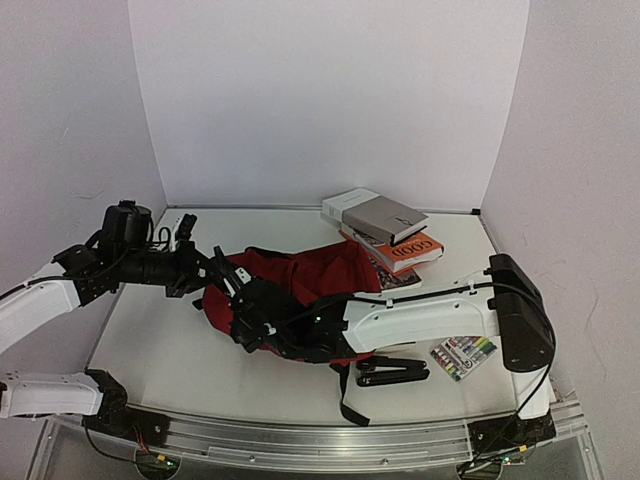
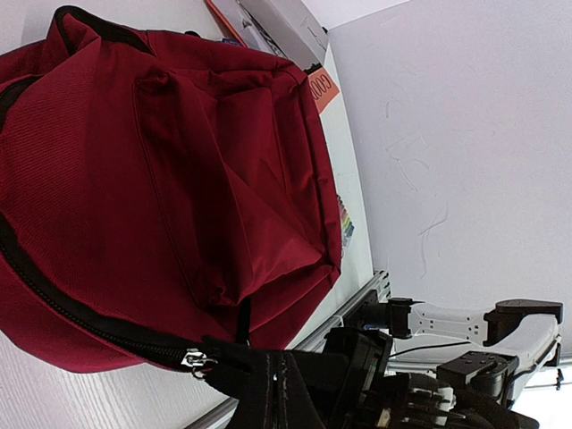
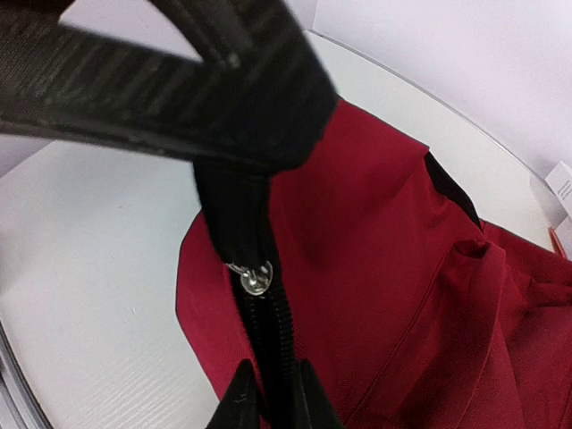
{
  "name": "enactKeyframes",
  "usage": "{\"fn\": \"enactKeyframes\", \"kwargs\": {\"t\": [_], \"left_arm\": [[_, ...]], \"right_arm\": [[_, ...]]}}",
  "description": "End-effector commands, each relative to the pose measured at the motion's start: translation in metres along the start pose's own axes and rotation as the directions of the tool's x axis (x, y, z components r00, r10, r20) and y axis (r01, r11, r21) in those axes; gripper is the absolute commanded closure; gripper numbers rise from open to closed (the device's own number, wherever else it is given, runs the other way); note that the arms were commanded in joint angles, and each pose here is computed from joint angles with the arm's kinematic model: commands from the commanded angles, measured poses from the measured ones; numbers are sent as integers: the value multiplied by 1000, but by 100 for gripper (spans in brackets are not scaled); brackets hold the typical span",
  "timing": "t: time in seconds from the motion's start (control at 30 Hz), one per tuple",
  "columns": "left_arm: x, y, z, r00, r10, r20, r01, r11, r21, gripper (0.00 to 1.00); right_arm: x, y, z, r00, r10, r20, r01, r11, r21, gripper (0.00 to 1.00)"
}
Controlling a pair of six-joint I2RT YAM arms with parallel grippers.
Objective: Pack the student bag
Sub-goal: Unzip the student bag at the center of the board.
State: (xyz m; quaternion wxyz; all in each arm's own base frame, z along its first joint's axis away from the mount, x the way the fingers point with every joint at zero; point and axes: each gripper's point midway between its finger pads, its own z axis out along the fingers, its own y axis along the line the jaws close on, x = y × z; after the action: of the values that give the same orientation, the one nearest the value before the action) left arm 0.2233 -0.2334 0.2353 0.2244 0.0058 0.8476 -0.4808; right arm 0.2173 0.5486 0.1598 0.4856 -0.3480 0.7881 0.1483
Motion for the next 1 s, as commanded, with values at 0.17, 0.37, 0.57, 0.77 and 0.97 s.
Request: {"fn": "enactKeyframes", "kwargs": {"t": [0.17, 0.37, 0.57, 0.77, 0.97], "left_arm": [[-36, 0, -24, 988, 13, 154, 10, 989, -146, 100], [-63, 0, -27, 985, 45, 168, -8, 977, -211, 100], [-89, 7, -40, 966, 61, 251, -1, 973, -230, 100], [-106, 36, -46, 954, 1, 299, 69, 972, -223, 100], [-111, 67, -40, 950, -68, 303, 133, 971, -199, 100]], "right_arm": [[-19, -11, -22, 999, -13, 37, 12, 1000, 10, 100], [-9, -32, -52, 999, 44, 24, -44, 999, 18, 100], [9, -42, -81, 992, 124, 1, -124, 992, -1, 100], [21, -34, -103, 988, 150, -29, -151, 987, -46, 100], [27, -17, -127, 983, 176, -59, -183, 972, -148, 100]]}}
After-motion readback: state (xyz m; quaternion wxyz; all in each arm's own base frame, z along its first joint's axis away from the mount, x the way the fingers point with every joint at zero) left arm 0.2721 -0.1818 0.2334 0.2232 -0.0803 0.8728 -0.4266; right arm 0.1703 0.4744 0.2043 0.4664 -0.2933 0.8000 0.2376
